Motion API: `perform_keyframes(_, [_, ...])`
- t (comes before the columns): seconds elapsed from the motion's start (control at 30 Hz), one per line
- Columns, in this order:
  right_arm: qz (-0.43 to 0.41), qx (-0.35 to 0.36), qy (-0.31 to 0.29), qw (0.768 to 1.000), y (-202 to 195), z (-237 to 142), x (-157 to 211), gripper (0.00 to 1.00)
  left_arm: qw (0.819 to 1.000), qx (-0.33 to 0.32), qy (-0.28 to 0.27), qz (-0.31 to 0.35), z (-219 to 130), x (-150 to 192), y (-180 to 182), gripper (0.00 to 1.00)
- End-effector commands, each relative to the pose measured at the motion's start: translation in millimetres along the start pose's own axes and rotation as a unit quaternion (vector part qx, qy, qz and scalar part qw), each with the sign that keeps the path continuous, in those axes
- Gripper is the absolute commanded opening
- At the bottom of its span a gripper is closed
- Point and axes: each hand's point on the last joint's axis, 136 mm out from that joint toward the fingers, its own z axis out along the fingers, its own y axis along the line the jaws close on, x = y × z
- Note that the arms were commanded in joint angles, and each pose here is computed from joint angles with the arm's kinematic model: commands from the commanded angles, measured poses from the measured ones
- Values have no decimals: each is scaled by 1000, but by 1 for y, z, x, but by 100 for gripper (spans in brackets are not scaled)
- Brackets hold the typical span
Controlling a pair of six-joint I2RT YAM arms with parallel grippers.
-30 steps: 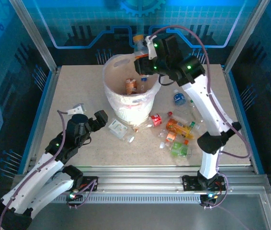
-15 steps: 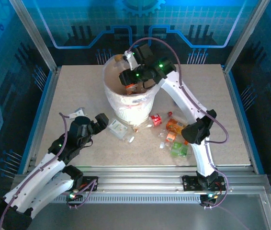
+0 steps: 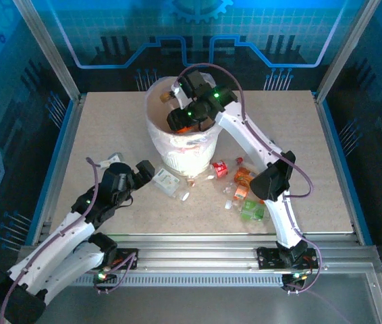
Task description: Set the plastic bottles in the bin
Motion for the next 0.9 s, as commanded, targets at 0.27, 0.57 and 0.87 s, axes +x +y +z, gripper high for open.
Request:
perform_keyframes(0.27, [-19, 4, -11, 1000, 6, -9, -7, 80, 997, -40, 51, -43, 17, 25, 16, 99])
perform_keyframes(0.57, [-39, 23, -78, 996, 5, -67, -31, 99, 993, -53, 86, -64, 29, 45, 19, 99])
perform_keyframes(0.87, [-2, 92, -125, 988, -26, -146, -23, 100, 991, -34, 111, -61, 45, 68, 0, 99])
